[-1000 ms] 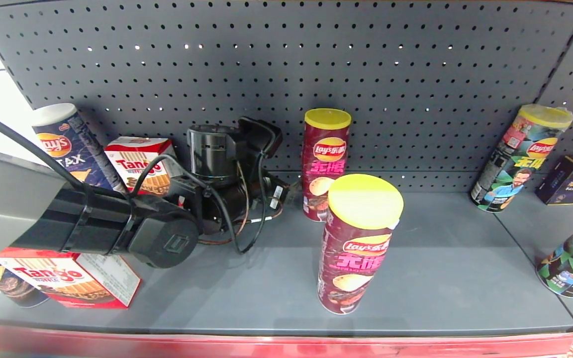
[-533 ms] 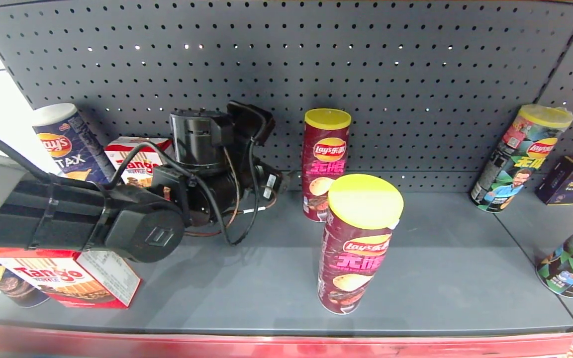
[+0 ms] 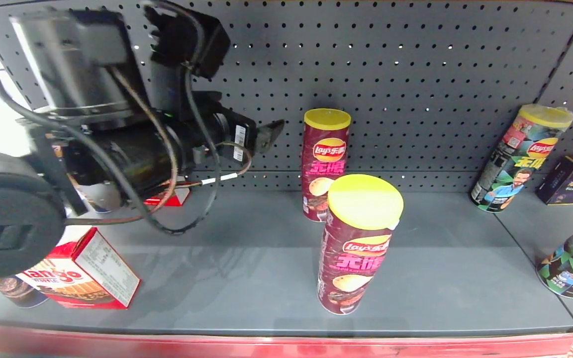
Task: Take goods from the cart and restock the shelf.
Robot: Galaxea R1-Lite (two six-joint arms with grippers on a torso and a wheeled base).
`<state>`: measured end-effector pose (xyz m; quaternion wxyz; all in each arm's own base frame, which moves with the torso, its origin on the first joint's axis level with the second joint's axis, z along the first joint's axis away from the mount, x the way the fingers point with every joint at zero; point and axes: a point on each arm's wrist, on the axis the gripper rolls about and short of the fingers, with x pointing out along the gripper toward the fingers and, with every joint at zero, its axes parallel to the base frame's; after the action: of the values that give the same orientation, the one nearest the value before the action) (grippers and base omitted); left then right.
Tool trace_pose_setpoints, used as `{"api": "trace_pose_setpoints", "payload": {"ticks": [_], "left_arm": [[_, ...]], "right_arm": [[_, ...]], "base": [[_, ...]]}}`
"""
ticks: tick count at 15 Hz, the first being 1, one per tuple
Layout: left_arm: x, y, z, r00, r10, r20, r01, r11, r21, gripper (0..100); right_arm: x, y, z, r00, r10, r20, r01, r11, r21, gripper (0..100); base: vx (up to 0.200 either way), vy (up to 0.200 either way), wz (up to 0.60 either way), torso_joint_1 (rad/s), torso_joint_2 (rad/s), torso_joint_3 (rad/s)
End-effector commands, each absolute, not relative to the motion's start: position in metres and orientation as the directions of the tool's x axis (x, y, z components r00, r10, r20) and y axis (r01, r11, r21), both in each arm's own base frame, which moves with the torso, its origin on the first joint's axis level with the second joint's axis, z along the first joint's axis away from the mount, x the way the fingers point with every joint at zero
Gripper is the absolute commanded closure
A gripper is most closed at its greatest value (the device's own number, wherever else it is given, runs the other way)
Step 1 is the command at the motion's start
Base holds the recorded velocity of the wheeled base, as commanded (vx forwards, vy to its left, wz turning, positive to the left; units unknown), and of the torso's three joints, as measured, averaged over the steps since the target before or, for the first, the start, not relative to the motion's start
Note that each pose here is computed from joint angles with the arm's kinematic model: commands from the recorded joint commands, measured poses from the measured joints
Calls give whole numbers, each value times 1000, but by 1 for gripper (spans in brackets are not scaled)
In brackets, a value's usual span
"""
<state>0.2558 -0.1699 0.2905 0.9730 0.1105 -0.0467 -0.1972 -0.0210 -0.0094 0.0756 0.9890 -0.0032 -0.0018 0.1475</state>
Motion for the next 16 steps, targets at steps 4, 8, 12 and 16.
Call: {"api": "trace_pose_setpoints", "payload": {"ticks": [4, 8, 12, 16], "left_arm": [[115, -88, 291, 875, -454, 170, 419, 884, 207, 0], [32, -16, 229, 897, -344, 279, 310, 937, 159, 0], [3, 3, 160, 950, -133, 284, 106, 988, 108, 0], [-20, -6, 110, 939, -257, 229, 247, 966, 70, 0]], "right_arm": [[-21, -9, 76, 956, 292, 2, -292, 956, -8, 0], [-21, -9, 76, 956, 292, 2, -292, 956, -8, 0], [-21, -9, 76, 956, 292, 2, -292, 956, -8, 0], [-21, -9, 76, 956, 292, 2, -292, 956, -8, 0]], "base": [[0, 0, 0, 0, 0, 0], [0, 0, 0, 0, 0, 0], [0, 0, 0, 0, 0, 0], [0, 0, 0, 0, 0, 0]]}}
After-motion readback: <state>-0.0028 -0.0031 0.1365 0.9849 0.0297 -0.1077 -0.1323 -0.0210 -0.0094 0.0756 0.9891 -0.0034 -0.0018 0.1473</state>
